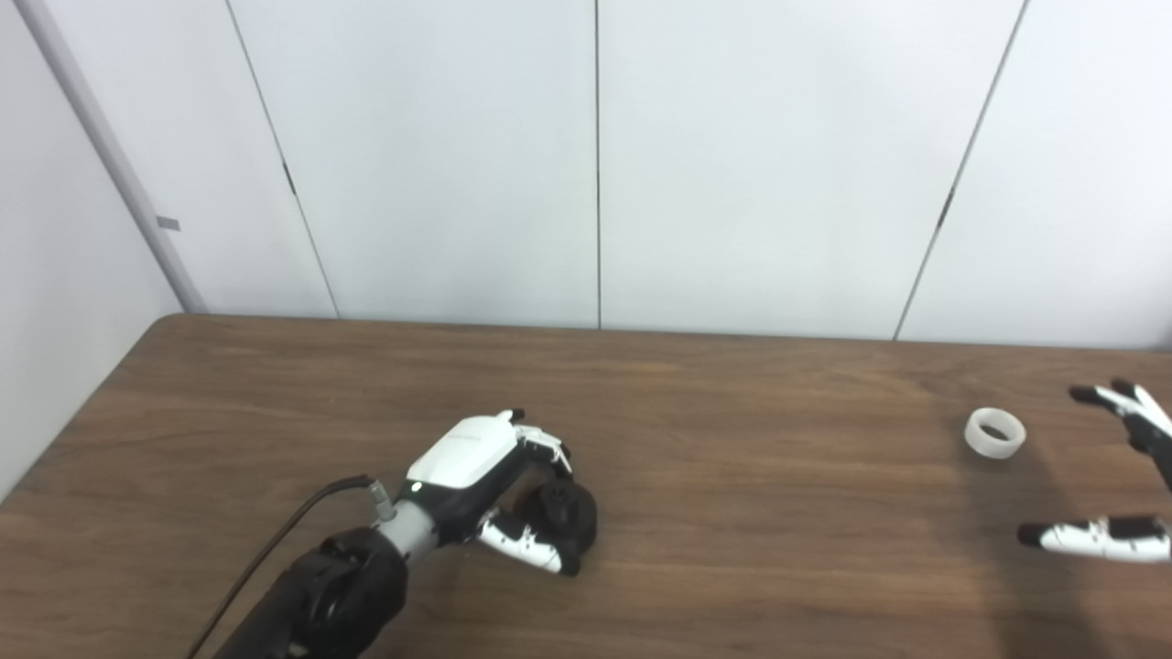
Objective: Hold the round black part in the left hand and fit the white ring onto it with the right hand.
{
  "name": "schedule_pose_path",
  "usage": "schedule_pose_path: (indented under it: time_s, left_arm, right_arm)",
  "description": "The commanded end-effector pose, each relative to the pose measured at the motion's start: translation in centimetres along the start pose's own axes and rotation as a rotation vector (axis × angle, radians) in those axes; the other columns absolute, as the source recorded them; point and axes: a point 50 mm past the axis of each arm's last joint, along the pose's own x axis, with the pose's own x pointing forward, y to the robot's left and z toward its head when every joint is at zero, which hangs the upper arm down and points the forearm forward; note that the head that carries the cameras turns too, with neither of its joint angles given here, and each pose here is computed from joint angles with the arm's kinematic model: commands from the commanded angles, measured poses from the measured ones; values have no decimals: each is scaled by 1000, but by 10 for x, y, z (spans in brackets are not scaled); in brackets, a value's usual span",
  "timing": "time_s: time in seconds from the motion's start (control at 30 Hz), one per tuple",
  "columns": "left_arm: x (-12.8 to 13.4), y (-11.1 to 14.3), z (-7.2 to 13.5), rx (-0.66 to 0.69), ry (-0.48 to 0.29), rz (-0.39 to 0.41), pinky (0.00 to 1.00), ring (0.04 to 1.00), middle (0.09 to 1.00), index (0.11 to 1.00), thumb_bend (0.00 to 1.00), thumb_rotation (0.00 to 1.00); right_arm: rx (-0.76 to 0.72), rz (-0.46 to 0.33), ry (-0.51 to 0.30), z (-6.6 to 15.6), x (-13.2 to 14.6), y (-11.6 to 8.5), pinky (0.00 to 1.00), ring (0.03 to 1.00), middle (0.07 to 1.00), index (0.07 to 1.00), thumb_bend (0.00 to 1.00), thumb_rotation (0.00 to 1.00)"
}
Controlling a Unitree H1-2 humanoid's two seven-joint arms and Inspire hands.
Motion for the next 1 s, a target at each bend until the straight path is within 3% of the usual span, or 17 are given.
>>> schedule_pose_path:
  time_s: [0.0, 0.1, 0.33, 0.47, 0.73, 0.97]
  left_arm:
    - [-3, 19, 5, 38, -68, 50, 1000, 856, 796, 481, 507, 58]
    - [-8, 17, 6, 36, -87, 39, 1000, 863, 800, 481, 507, 59]
    - [-21, 5, 2, 22, -132, 24, 1000, 863, 799, 482, 507, 59]
    - [-24, 5, -3, 20, -137, 24, 1000, 866, 801, 482, 507, 61]
    - [-24, 11, -12, 32, -144, 21, 1000, 879, 805, 482, 506, 60]
    - [-24, 11, -12, 30, -153, 20, 1000, 879, 804, 483, 506, 61]
  right_arm:
    - [-64, -74, -39, -1, 16, -15, 780, 964, 972, 832, 907, 152]
    - [-85, -93, -13, -5, 29, -12, 770, 982, 991, 841, 925, 210]
    - [-149, -98, 17, -16, 64, -6, 907, 1000, 1000, 846, 924, 277]
    - [-168, -88, 35, -16, 80, -3, 910, 1000, 1000, 841, 928, 256]
    - [-194, -19, 81, -8, 95, 9, 987, 1000, 1000, 839, 946, 308]
    - [-236, 51, 101, -5, 110, 21, 976, 1000, 1000, 837, 955, 352]
